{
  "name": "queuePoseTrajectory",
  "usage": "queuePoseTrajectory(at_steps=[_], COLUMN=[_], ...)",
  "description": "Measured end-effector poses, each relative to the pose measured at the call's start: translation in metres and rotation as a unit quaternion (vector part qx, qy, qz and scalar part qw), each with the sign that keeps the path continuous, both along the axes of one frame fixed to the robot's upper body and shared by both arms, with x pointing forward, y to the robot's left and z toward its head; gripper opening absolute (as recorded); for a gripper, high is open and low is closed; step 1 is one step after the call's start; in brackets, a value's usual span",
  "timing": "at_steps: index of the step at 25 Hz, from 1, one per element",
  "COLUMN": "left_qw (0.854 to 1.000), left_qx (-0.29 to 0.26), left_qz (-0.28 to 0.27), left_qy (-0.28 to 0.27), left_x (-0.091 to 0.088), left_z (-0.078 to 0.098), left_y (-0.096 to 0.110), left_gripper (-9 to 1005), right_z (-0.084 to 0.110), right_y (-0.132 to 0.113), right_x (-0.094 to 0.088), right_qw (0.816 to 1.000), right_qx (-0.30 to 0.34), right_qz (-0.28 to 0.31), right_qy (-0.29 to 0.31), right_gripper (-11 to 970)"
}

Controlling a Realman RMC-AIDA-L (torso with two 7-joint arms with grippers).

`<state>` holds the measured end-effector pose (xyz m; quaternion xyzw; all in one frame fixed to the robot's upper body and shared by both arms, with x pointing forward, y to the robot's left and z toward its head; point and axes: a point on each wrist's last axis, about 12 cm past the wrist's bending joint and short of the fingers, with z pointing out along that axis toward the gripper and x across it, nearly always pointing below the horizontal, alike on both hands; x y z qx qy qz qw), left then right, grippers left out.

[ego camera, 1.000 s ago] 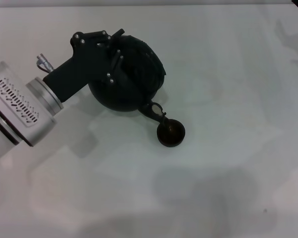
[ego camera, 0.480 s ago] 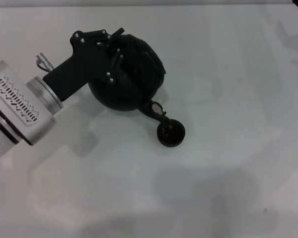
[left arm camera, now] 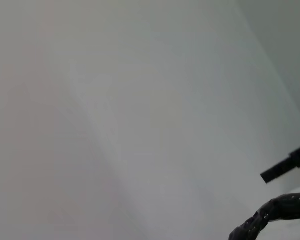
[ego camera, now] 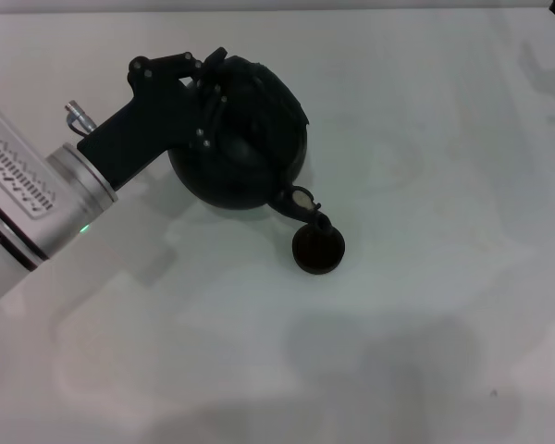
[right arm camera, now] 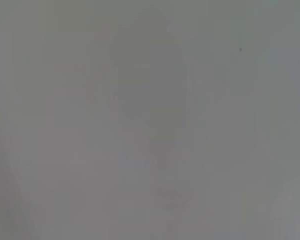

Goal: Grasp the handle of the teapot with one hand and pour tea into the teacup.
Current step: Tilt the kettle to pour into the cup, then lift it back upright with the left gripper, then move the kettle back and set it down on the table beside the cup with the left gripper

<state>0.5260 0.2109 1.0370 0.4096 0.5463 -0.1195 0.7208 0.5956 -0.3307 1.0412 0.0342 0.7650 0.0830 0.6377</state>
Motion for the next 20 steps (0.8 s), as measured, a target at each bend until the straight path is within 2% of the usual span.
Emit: queuePoseTrajectory(at_steps=[9,14,17,20], left_qw=[0.998,0.991,0.981,0.976], left_qx=[-0.04,-0.093,-0.133,-0.149], left_qz=[0.026,0.081,0.127,0.144], left_qy=[0.029,0.049,0.06,0.068], left_x=[-0.006,-0.017,-0.026,-0.029], left_z=[-0.004,-0.008,-0.012,-0.013], left_y=[0.005,0.013,0.018,0.019], left_gripper=[110,109,109,109], right_z=[-0.002,-0.003,-0.003,-0.003], right_y=[-0.001,-0.002,-0.002,-0.002], right_x=[-0.002,-0.004,-0.004,-0.004], right_qw=[1.0,1.0,1.0,1.0], right_qx=[0.001,0.001,0.001,0.002], right_qz=[-0.002,-0.003,-0.003,-0.003], right_qy=[0.003,0.004,0.004,0.004], right_gripper=[845,845,845,845])
